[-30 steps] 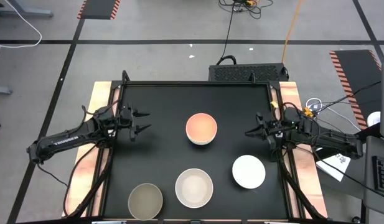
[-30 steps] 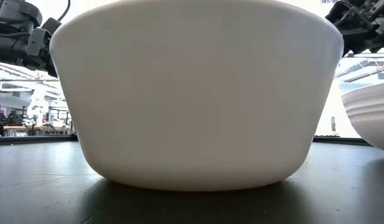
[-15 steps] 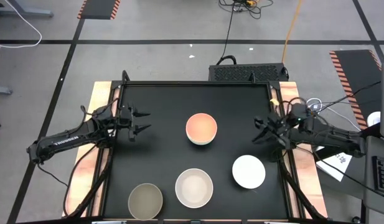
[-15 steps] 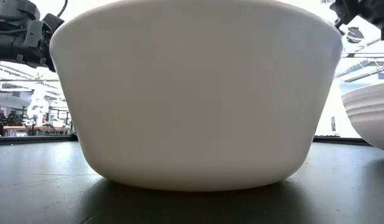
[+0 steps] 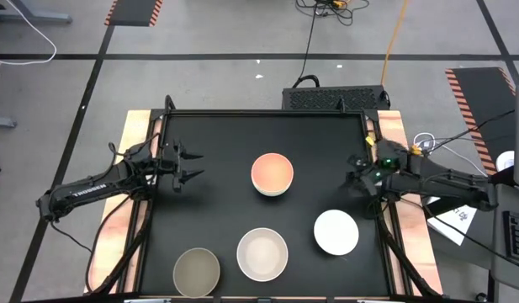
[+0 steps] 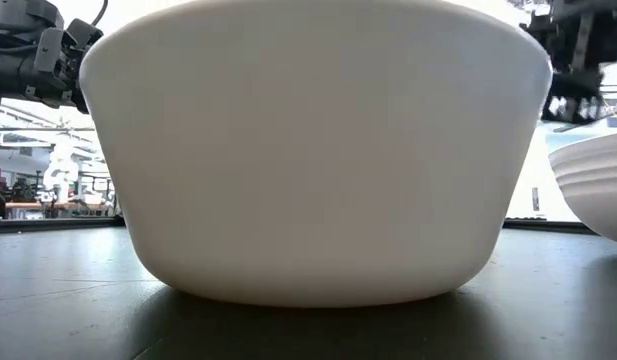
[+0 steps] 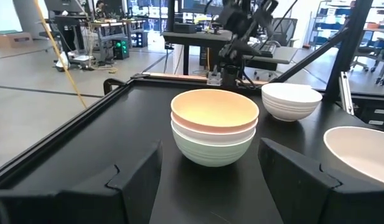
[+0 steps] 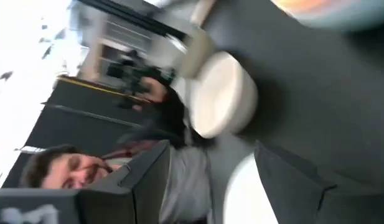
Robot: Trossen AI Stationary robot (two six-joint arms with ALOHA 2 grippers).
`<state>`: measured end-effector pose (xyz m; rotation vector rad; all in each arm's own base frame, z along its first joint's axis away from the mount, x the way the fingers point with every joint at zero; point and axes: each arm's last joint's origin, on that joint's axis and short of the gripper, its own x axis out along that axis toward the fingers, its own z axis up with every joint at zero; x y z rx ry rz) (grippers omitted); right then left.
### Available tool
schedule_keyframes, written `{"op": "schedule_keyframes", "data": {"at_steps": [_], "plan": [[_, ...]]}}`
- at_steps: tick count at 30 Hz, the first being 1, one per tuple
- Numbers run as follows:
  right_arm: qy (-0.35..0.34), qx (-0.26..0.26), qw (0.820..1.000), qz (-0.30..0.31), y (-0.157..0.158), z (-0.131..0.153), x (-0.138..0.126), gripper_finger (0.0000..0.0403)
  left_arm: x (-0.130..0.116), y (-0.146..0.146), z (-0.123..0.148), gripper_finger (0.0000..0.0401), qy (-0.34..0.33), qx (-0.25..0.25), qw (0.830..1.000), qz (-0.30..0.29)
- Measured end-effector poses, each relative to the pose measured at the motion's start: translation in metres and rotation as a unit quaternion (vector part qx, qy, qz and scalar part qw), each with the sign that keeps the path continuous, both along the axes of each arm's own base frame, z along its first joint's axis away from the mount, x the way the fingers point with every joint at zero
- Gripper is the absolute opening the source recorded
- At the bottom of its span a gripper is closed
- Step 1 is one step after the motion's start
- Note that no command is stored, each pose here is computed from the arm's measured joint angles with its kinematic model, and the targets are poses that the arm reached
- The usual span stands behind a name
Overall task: Nest bowls inside each other
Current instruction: Stack the white bowl on the pink bowl
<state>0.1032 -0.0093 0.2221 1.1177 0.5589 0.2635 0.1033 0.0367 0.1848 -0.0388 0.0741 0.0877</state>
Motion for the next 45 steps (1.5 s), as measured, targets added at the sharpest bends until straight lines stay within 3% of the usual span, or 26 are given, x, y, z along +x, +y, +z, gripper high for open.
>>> {"op": "schedule_keyframes", "data": {"at_steps": [3, 6, 11, 14, 19, 24, 30, 37, 45], "plan": [[0.060, -0.003, 0.998, -0.008, 0.001, -0.011, 0.002, 0.0231, 0.000, 0.000, 0.000, 0.0264, 0.001, 0.003, 1.000, 0.000], [0.076, -0.008, 0.997, -0.007, 0.002, -0.014, 0.005, 0.0231, 0.000, 0.000, 0.000, 0.0264, 0.002, 0.005, 1.000, 0.000], [0.132, 0.026, 0.991, 0.002, 0.008, -0.020, 0.011, 0.0231, 0.000, 0.000, 0.000, 0.0264, 0.002, 0.006, 1.000, 0.000], [0.194, 0.027, 0.981, -0.005, 0.011, -0.025, 0.010, 0.0231, 0.000, 0.000, -0.002, 0.0264, 0.009, 0.010, 1.000, -0.001], [0.302, -0.013, 0.952, -0.049, 0.013, -0.020, 0.001, 0.0231, 0.000, 0.000, -0.002, 0.0264, 0.009, 0.013, 1.000, -0.001], [0.291, -0.057, 0.952, -0.076, 0.017, 0.006, 0.004, 0.0231, 0.000, 0.000, -0.002, 0.0264, 0.010, 0.013, 1.000, -0.001], [0.301, -0.078, 0.949, -0.044, 0.036, 0.024, 0.013, 0.0231, 0.000, 0.000, -0.002, 0.0264, 0.011, 0.012, 1.000, -0.001], [0.448, -0.099, 0.888, -0.032, 0.062, 0.010, 0.011, 0.0231, 0.000, 0.000, 0.000, 0.0264, 0.003, 0.001, 1.000, 0.000], [0.493, -0.142, 0.858, -0.042, 0.079, -0.005, 0.021, 0.0231, 0.000, 0.000, 0.003, 0.0264, -0.013, 0.004, 1.000, -0.008]]}}
